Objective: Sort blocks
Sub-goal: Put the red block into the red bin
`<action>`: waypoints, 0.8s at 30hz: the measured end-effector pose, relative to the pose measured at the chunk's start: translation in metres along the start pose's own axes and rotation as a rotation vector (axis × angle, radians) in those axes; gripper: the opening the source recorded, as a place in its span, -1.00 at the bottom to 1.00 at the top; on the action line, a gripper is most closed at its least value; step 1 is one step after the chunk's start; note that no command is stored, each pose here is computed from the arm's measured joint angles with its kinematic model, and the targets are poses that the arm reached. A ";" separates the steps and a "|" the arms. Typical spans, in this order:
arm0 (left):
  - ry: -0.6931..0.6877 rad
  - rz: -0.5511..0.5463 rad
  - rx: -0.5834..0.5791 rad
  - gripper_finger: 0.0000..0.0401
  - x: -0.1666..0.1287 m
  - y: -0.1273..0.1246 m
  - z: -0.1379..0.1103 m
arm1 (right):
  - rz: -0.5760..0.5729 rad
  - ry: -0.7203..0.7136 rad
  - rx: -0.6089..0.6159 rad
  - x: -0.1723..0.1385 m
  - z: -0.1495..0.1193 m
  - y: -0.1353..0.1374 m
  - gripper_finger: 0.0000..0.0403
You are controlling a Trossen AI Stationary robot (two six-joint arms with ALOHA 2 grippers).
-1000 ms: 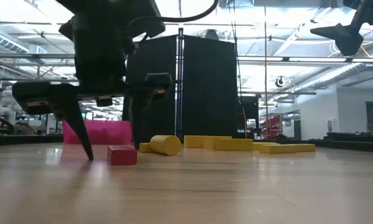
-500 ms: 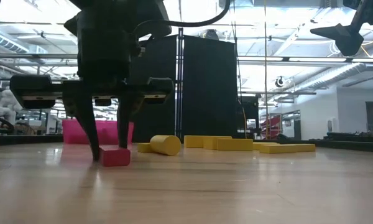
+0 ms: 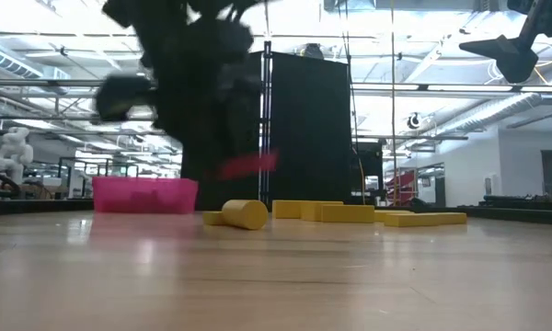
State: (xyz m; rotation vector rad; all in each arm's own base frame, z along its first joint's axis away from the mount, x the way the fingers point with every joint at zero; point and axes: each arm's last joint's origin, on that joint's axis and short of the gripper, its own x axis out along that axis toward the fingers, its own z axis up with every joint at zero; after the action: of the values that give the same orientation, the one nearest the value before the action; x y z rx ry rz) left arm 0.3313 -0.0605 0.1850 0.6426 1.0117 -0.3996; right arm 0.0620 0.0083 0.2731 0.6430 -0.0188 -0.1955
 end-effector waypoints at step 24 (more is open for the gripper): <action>0.057 1.289 -1.407 -0.48 -0.140 0.087 -0.133 | -0.020 -0.017 -0.009 0.000 0.001 0.000 0.68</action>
State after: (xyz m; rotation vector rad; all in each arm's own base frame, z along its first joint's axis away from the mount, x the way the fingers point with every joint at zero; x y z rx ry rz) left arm 0.2279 0.0955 0.2847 -0.1023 0.5261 1.3796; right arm 0.0622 0.0077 0.2735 0.6328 -0.0276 -0.2197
